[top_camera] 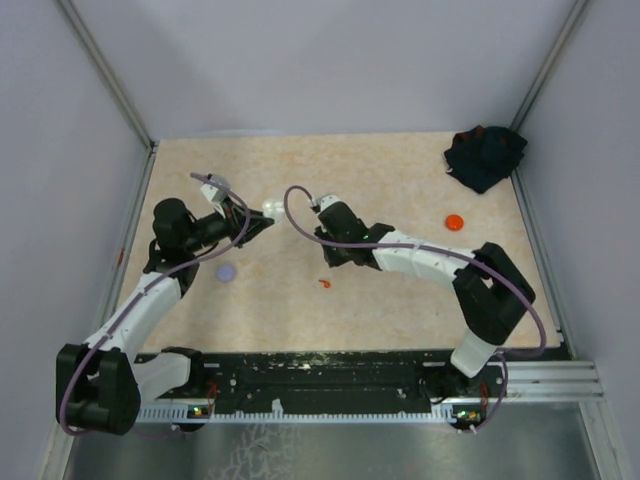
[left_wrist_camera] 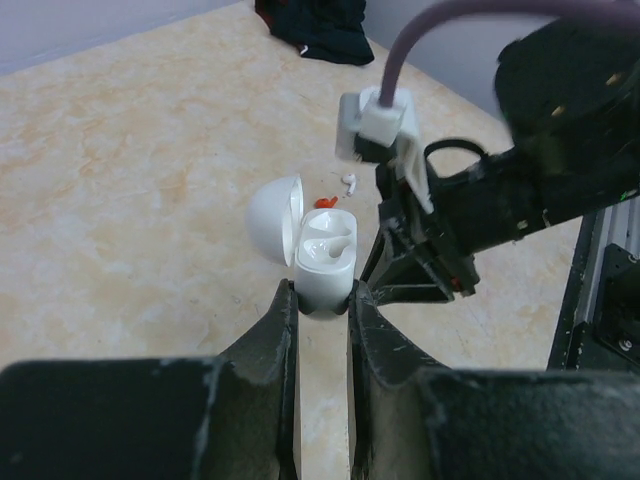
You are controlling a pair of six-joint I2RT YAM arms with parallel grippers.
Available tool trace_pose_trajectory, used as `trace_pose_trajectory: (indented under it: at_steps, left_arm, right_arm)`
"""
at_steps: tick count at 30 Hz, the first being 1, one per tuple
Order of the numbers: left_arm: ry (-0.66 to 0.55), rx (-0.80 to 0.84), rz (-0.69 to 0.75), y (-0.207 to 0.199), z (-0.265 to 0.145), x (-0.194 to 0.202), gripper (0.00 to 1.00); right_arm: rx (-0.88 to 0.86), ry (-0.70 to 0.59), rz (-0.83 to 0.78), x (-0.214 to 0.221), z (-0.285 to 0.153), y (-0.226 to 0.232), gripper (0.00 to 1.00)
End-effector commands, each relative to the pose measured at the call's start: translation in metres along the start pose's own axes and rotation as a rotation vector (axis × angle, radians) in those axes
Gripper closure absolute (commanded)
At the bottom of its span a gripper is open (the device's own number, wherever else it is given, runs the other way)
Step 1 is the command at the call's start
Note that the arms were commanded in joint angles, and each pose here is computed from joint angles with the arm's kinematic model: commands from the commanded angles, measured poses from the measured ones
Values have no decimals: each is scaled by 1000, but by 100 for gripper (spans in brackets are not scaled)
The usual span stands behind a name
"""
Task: Insert the wireless bluetooth earbuds into the charging case
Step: Pick up the earbud from the center of the board, then place the earbud in the charging case.
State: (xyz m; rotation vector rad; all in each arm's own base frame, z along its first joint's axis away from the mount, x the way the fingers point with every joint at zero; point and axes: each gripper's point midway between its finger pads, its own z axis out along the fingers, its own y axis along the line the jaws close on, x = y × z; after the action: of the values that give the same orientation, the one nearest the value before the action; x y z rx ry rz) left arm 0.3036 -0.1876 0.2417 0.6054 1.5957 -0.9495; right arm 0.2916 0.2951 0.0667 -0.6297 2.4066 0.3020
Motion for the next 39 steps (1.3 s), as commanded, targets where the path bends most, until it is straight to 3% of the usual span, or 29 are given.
trace_pose_trajectory:
  at_steps: [1, 17, 30, 39]
  left_arm:
    - [-80, 87, 86, -17, -4, -18, 100]
    - [-205, 290, 215, -55, -14, -18, 99]
    - [-259, 381, 329, -78, -22, -18, 97]
    - [-290, 457, 429, -98, -32, -19, 94]
  right_arm:
    - [-94, -226, 18, -60, -53, 14, 81]
    - [-392, -656, 33, -151, -185, 53, 82]
    - [-718, -837, -4, -171, -261, 105, 82]
    - [-889, -871, -37, -167, -273, 147, 82]
